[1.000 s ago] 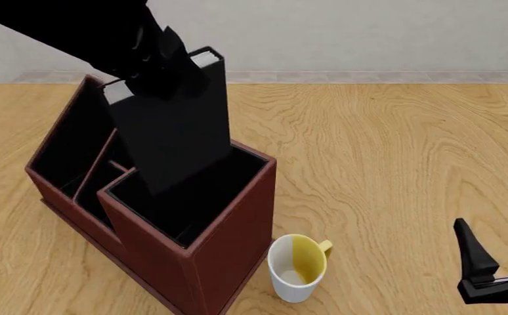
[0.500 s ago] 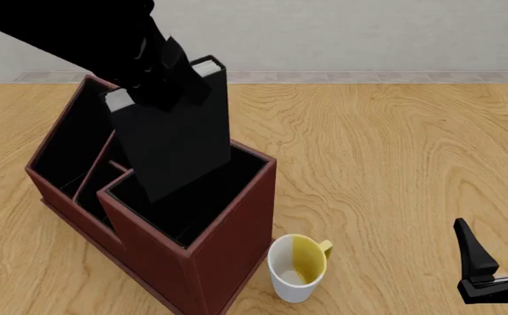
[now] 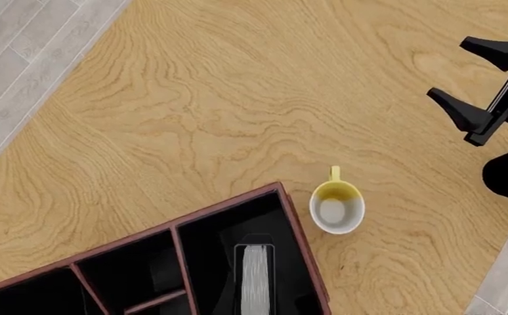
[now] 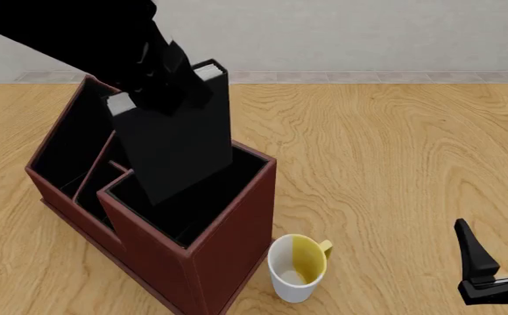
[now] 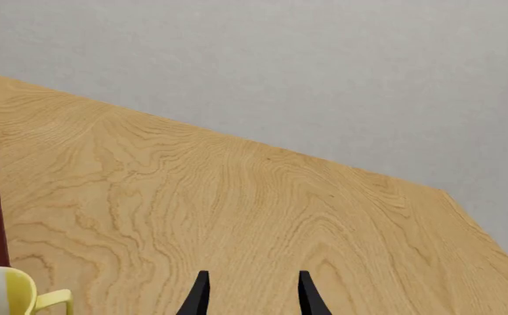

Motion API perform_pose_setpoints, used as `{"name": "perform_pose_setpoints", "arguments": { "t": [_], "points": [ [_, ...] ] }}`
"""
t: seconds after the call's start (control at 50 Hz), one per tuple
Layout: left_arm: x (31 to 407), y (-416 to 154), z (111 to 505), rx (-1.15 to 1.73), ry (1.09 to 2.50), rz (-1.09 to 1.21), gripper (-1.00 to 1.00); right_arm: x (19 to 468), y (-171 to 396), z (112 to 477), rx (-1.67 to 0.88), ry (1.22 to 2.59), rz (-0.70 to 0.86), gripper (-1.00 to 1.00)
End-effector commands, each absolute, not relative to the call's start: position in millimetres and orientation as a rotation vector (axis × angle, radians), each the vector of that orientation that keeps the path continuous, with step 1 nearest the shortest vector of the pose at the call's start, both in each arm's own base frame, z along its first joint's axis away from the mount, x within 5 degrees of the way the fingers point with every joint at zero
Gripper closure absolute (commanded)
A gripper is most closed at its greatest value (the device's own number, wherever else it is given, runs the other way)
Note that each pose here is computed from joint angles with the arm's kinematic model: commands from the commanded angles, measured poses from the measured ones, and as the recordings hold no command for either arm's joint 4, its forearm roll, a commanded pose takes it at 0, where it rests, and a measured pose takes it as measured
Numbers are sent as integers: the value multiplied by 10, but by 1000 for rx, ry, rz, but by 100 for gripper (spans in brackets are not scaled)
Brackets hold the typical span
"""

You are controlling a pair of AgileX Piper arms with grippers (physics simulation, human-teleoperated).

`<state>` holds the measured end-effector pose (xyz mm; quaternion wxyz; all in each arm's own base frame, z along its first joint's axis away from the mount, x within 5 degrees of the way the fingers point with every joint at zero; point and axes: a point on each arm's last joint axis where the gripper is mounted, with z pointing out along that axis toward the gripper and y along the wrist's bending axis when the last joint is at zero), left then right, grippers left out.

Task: Pick up the book and place it in the right compartment of the caddy.

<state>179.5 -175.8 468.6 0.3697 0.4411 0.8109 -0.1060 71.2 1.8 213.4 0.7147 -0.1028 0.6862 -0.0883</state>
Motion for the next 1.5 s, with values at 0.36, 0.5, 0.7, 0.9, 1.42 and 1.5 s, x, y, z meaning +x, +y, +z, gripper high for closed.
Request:
{"name": "perform_pose_setpoints", "arguments": {
  "t": [0.36,0.5,0.7,0.9,1.42,1.5],
  "points": [
    [1787,-1759,4693,1144,2070,-266,100,708,18,2134,-226,1519,-196,-100],
    [1775,-1769,4672,1145,2079,-272,100,706,17,2134,-226,1520,-196,-100],
    [1787,-1772,4653,1142,2087,-271,100,705,16,2133,-225,1520,-197,-100],
    [1783,-1781,4612,1134,2092,-278,100,709,17,2133,-226,1521,-197,-100],
    [1786,-1780,4442,1125,2102,-281,100,708,17,2134,-226,1520,-197,-100],
    [1791,-1783,4422,1124,2103,-280,100,709,17,2134,-226,1520,-198,-100]
  ]
}}
